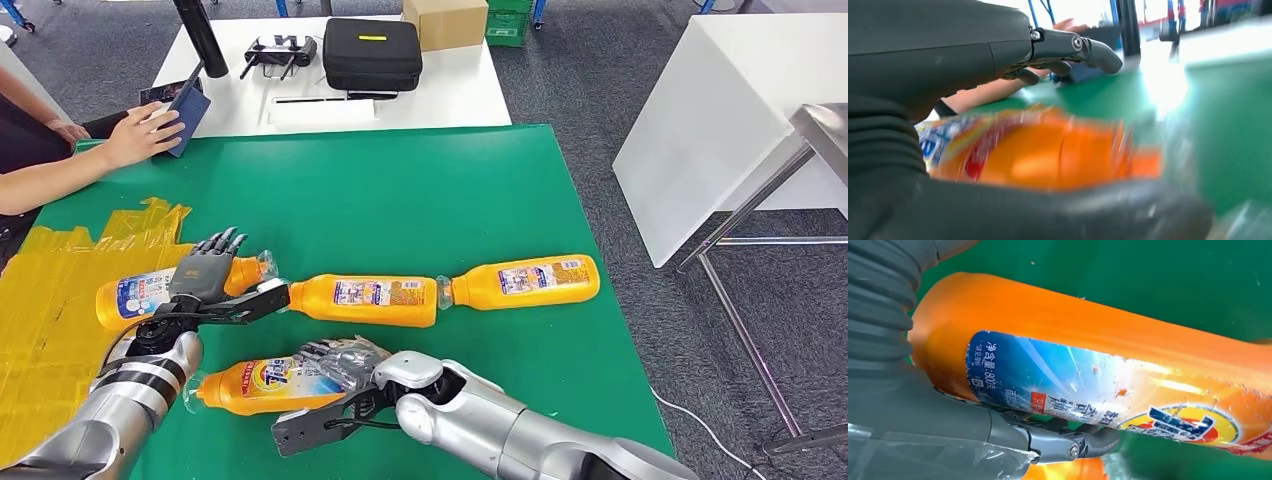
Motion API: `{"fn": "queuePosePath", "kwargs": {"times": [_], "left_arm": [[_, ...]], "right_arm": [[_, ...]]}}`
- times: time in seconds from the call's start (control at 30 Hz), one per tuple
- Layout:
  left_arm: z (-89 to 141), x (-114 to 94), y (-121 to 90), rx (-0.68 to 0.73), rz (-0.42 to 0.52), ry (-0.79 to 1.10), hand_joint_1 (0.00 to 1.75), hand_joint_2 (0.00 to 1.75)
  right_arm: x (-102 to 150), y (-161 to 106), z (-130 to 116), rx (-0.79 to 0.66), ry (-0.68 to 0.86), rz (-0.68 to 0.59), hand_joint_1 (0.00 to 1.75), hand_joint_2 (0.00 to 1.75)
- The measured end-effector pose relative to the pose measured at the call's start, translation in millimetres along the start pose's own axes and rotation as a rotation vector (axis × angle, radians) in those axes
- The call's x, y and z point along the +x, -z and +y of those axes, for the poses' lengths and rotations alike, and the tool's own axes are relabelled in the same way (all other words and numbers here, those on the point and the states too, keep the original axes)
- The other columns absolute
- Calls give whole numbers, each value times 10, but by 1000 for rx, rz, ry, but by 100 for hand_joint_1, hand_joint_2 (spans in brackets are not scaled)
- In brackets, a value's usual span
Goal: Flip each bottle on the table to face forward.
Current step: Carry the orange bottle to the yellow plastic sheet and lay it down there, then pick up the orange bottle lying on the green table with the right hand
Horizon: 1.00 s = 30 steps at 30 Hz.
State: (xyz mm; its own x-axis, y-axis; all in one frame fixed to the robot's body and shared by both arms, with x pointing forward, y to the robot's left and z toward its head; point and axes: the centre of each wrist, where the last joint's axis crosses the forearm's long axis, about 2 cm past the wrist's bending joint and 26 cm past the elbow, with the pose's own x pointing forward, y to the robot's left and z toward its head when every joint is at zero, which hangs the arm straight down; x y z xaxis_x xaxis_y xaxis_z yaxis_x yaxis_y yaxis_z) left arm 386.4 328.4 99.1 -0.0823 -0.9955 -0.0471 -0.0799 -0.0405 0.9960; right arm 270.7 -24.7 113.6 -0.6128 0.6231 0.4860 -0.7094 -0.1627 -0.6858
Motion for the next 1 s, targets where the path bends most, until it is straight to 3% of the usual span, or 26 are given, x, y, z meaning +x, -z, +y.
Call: {"fn": "queuePosePath", "kwargs": {"times": [0.17, 0.4, 0.43, 0.53, 0.57, 0.83, 1.0], "left_arm": [[117, 50, -58, 263, -6, -349, 0, 0], [402, 70, -53, 390, 35, -885, 0, 0], [442, 65, -48, 407, 34, -920, 0, 0], [523, 46, -41, 441, 34, -1038, 0, 0], [542, 36, -41, 454, 37, -1077, 0, 0], [657, -7, -57, 571, 32, -1239, 0, 0], [689, 8, -59, 574, 24, -1354, 0, 0]], "right_arm": [[-61, 48, 70, 0, -88, 67, 0, 175], [-209, 109, 199, 37, -217, 165, 4, 175], [-218, 115, 201, 41, -222, 170, 20, 175], [-244, 128, 205, 54, -237, 187, 140, 175], [-250, 131, 207, 59, -242, 192, 168, 175], [-266, 157, 209, 72, -256, 211, 175, 175], [-280, 159, 143, 25, -150, 205, 175, 175]]}}
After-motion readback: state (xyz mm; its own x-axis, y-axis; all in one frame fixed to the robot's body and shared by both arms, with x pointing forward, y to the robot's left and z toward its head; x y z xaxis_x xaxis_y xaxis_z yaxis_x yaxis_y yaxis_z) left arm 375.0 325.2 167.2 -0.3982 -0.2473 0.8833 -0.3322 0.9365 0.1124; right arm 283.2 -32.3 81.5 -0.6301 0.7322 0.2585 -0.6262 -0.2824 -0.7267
